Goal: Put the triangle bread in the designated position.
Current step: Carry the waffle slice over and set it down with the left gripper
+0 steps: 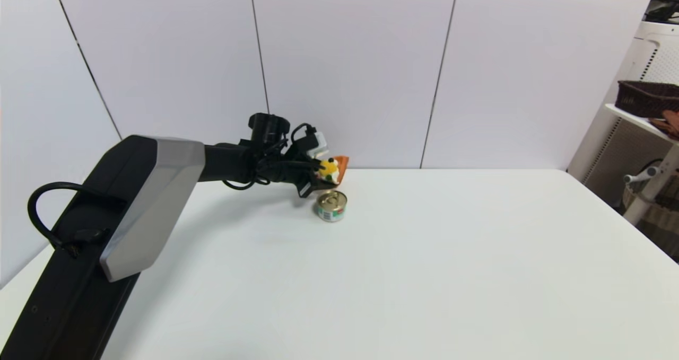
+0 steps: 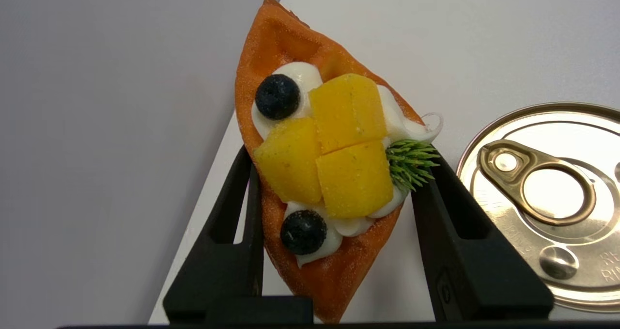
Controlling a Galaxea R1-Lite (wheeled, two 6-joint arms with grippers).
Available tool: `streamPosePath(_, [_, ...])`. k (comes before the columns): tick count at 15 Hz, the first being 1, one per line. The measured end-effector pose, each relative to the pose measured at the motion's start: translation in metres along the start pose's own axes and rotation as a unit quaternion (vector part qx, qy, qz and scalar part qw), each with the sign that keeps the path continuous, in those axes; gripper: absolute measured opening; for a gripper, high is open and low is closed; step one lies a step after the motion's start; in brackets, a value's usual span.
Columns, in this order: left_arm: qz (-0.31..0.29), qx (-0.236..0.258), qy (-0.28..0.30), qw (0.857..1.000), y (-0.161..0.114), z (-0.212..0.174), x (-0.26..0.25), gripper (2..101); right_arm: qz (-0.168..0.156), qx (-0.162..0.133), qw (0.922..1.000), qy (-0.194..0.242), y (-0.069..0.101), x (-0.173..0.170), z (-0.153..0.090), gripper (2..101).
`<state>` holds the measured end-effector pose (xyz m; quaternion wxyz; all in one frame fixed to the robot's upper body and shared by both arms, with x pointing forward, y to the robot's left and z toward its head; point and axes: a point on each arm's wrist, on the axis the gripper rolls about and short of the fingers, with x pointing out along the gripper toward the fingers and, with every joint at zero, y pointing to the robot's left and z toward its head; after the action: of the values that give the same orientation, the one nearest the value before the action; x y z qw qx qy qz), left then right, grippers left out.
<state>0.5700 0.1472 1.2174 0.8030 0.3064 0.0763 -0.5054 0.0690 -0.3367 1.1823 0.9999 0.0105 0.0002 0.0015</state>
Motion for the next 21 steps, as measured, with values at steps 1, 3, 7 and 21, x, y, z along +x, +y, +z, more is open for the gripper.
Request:
streamPosePath(1, [0.000,0.000,0.000,1.000,-0.0001,-0.0003,0.0003,50.3,0.000,0.000,1.0000,0.000,0.0000,0.0000,0.0000,97.3])
streamPosePath(3, [0.000,0.000,0.001,1.000,0.0001,-0.0008,0.0001,50.3,0.000,0.000,1.0000,0.000,0.0000,0.0000,0.0000,97.3])
streamPosePath(7, [0.000,-0.001,0.001,1.000,-0.0002,-0.0016,0.0007,50.3,0.000,0.000,1.0000,0.000,0.0000,0.0000,0.0000,97.3])
streamPosePath(21, [0.004,0.000,0.000,1.000,0.0031,-0.0008,-0.0036,87.0,0.000,0.000,1.0000,0.000,0.0000,0.0000,0.0000,97.3])
